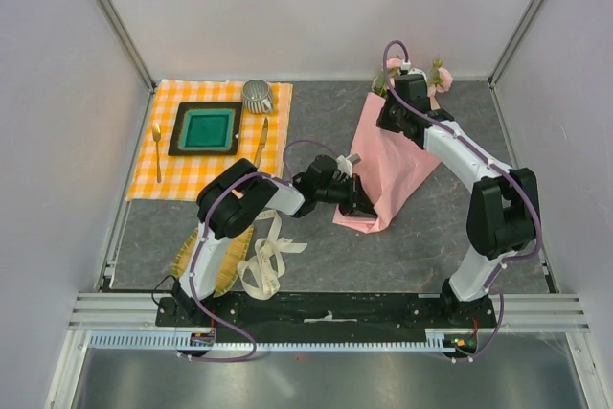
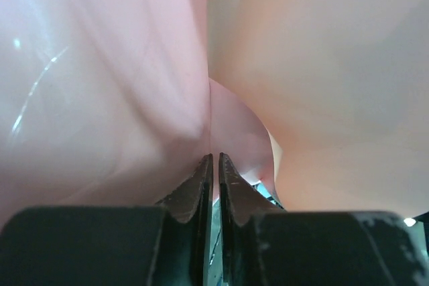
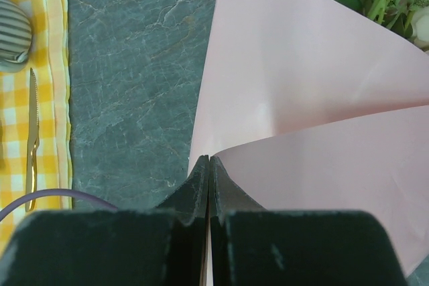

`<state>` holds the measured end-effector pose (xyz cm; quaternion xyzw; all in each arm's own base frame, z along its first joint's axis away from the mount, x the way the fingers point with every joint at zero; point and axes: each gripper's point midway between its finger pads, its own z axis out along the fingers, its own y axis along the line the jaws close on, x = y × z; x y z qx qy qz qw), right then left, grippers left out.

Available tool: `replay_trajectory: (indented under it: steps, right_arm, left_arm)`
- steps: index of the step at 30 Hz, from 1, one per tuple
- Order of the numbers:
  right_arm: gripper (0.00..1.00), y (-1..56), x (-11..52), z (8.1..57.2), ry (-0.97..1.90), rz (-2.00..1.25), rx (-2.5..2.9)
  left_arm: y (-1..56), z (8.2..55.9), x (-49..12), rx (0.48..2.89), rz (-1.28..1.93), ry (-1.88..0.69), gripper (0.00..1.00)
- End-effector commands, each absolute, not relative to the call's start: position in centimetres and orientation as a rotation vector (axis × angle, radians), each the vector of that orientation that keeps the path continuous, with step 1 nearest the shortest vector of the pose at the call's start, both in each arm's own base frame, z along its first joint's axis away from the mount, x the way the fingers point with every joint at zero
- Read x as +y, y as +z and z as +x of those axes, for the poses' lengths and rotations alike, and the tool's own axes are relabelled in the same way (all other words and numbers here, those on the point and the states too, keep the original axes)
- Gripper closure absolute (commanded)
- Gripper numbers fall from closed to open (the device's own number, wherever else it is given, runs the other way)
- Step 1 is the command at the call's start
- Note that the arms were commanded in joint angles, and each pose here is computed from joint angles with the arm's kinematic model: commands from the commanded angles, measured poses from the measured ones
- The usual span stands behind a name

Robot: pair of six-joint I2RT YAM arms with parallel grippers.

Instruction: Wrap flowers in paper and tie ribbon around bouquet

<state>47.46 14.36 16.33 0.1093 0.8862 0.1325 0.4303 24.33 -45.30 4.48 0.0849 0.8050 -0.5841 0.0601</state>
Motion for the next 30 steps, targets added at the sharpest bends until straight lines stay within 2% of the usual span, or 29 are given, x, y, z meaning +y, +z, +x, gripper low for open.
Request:
replay_trajectory:
  steps: [1,8,14,19,22,30]
  right_arm:
    - [1.0,18.8,14.3,46.6,0.367,0.304,2.161]
    - [1.0,18.1,16.7,47.4,0.431,0.303,2.173]
    - [1.0,16.8,18.7,47.8,0.475,0.285,2.186]
    - [1.0,14.8,18.5,47.8,0.438,0.238,2.208]
    - [1.0,14.5,18.6,48.4,0.411,0.148,2.203]
    - [1.0,12.1,19.5,49.7,0.4,0.009,2.237]
  left_arm:
    - [6.0,24.2,-46.4,2.389,0.207,-1.861,0.88]
    - [1.1,22.9,-45.4,2.536,0.063,-1.786,0.88]
    - [1.2,23.0,-44.8,2.549,0.078,-1.689,0.87]
    - [2.9,22.8,-43.9,2.5,0.224,-1.613,0.73]
    - [5.0,22.9,-43.8,2.383,0.32,-1.616,0.67]
    - [6.8,22.1,-42.6,2.204,0.376,-1.64,0.62]
